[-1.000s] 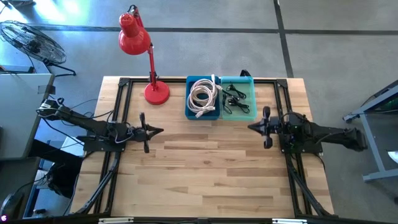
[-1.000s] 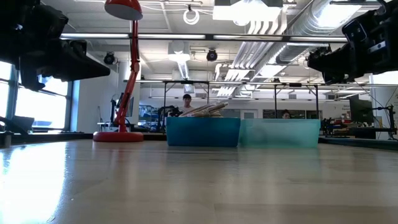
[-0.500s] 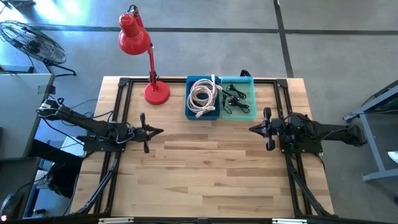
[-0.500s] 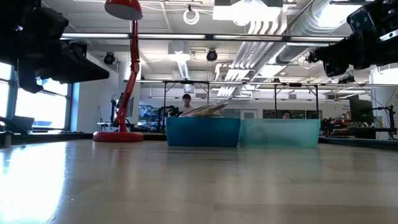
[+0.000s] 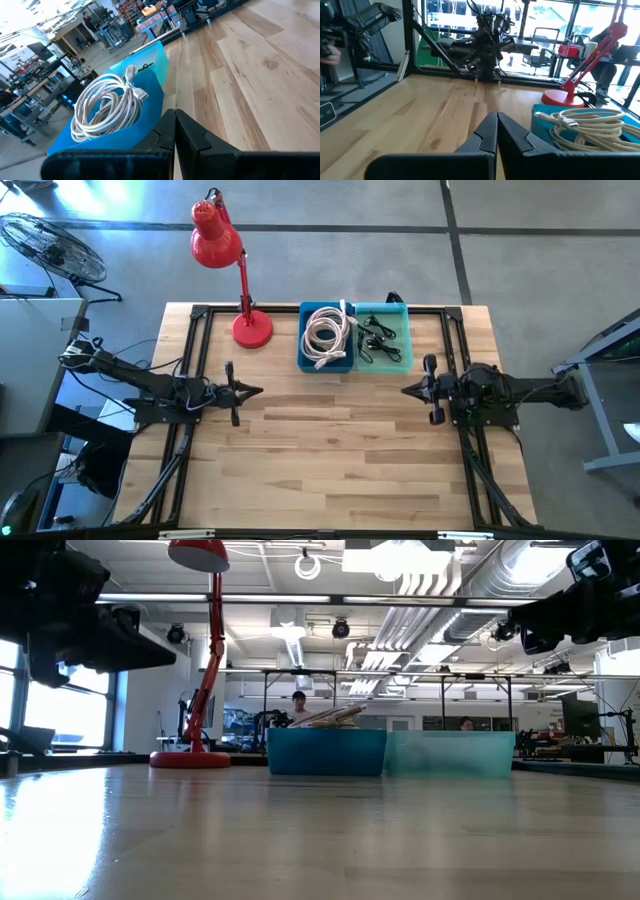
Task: Pick & Place USB Port
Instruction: Return to Home Position
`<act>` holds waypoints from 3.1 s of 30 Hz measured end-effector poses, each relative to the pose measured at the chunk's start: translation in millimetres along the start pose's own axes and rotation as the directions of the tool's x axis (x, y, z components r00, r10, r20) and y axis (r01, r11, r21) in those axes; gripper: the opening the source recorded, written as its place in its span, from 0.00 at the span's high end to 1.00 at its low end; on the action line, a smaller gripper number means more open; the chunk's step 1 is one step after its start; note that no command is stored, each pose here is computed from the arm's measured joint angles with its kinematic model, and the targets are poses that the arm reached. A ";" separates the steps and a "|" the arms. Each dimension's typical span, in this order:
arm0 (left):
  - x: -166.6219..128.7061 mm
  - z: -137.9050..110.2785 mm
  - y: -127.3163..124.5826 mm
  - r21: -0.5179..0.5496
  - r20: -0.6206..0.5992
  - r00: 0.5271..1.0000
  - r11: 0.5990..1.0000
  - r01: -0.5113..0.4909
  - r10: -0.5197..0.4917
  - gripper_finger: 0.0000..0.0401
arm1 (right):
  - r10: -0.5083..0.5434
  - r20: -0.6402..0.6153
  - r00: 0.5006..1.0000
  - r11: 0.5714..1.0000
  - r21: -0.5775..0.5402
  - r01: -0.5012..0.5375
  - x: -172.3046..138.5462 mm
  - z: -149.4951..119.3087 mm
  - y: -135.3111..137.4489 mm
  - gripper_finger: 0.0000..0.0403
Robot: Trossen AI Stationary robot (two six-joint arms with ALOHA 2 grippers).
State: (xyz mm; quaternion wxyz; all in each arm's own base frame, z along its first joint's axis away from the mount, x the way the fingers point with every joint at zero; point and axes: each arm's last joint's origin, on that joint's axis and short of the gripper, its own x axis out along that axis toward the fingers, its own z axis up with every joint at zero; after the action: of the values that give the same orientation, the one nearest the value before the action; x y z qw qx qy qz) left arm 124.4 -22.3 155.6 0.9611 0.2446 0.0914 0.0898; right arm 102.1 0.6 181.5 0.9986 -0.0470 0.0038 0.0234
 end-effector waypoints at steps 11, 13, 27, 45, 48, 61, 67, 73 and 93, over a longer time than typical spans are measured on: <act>0.0 0.9 -0.4 -0.007 0.016 1.000 1.000 0.020 -0.020 1.00 | 0.015 0.022 1.000 1.000 0.014 -0.015 2.5 -12.6 1.6 1.00; 0.0 0.9 -0.4 -0.007 0.016 1.000 1.000 0.021 -0.021 1.00 | 0.002 0.021 1.000 1.000 0.010 -0.003 2.6 -12.6 1.2 1.00; 0.0 0.9 -0.5 -0.006 0.017 1.000 1.000 0.022 -0.022 1.00 | 0.001 0.006 1.000 1.000 0.006 -0.001 2.6 -14.1 1.3 1.00; -4.0 -0.1 -2.5 0.102 0.051 0.989 0.986 0.131 -0.137 1.00 | 0.002 0.000 1.000 1.000 0.007 -0.002 2.6 -14.7 1.3 1.00; -8.4 -1.3 -1.6 0.129 0.060 0.983 0.978 0.166 -0.175 1.00 | 0.002 0.000 1.000 1.000 0.007 -0.002 2.6 -14.7 1.3 1.00; -31.2 7.1 8.6 0.155 0.275 0.915 0.952 0.262 -0.297 1.00 | 0.002 0.000 1.000 1.000 0.007 -0.002 2.6 -14.7 1.3 1.00; -33.3 8.0 9.7 0.149 0.299 0.906 0.952 0.266 -0.300 1.00 | 0.002 0.000 1.000 1.000 0.007 -0.002 2.6 -14.8 1.3 1.00; -33.1 7.8 9.9 0.137 0.293 0.911 0.956 0.259 -0.289 1.00 | 0.002 0.000 1.000 1.000 0.007 -0.002 2.6 -14.8 1.3 1.00; -32.3 7.8 12.6 0.071 0.269 0.940 0.978 0.198 -0.210 1.00 | 0.003 -0.001 1.000 1.000 0.008 -0.003 2.6 -14.9 1.4 1.00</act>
State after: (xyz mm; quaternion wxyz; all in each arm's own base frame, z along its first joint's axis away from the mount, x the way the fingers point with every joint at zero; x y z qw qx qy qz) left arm 93.3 -22.0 172.8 0.9631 0.2644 -0.0164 -0.0472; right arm 104.5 0.7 166.5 0.9987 -0.0432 0.0043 0.0248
